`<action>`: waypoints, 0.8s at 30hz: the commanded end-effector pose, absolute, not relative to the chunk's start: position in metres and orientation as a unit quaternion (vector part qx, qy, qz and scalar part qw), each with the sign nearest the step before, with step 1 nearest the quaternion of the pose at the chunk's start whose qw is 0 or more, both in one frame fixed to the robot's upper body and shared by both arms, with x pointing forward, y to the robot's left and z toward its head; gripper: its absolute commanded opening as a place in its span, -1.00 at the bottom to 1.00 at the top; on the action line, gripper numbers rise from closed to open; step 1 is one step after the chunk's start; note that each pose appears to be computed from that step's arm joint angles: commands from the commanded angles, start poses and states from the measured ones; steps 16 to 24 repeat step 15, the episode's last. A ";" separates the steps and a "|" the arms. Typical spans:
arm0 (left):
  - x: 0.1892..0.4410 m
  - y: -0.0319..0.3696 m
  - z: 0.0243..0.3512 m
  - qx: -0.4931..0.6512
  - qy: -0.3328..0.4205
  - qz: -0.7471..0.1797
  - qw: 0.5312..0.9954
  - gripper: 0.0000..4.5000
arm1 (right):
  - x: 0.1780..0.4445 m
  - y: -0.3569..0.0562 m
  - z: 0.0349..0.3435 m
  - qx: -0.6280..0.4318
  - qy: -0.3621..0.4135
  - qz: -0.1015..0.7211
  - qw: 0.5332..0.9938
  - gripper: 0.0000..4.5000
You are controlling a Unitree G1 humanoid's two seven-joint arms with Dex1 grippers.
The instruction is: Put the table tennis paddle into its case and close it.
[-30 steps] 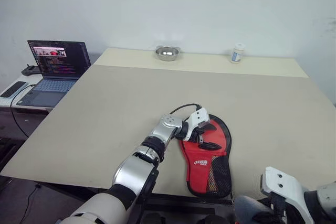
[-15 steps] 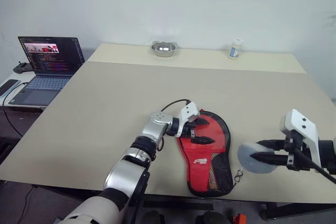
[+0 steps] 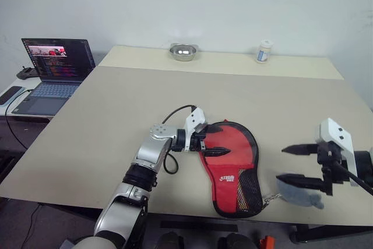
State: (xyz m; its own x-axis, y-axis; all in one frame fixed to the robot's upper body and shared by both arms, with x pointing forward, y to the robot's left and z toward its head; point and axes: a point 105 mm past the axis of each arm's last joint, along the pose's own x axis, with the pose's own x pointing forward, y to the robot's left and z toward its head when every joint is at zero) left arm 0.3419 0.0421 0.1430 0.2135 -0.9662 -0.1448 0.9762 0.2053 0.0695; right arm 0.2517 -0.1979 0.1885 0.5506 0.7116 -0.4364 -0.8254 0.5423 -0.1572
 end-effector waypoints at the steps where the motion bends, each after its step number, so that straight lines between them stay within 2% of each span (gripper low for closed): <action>1: 0.343 0.073 0.175 0.072 -0.010 -0.580 0.811 1.00 | 0.276 -0.205 0.187 -0.178 0.109 0.430 0.878 0.86; 4: 0.341 0.090 0.181 0.078 -0.003 -0.534 0.842 1.00 | 0.295 -0.211 0.176 -0.157 0.085 0.421 0.889 0.86; 9: 0.335 0.100 0.175 0.089 0.020 -0.514 0.853 1.00 | 0.308 -0.217 0.169 -0.149 0.077 0.417 0.893 0.86; 15: 0.337 0.113 0.154 0.073 0.051 -0.492 0.866 1.00 | 0.302 -0.214 0.161 -0.158 0.089 0.407 0.895 0.86; 24: 0.337 0.113 0.154 0.073 0.051 -0.492 0.866 1.00 | 0.302 -0.214 0.161 -0.158 0.089 0.407 0.895 0.86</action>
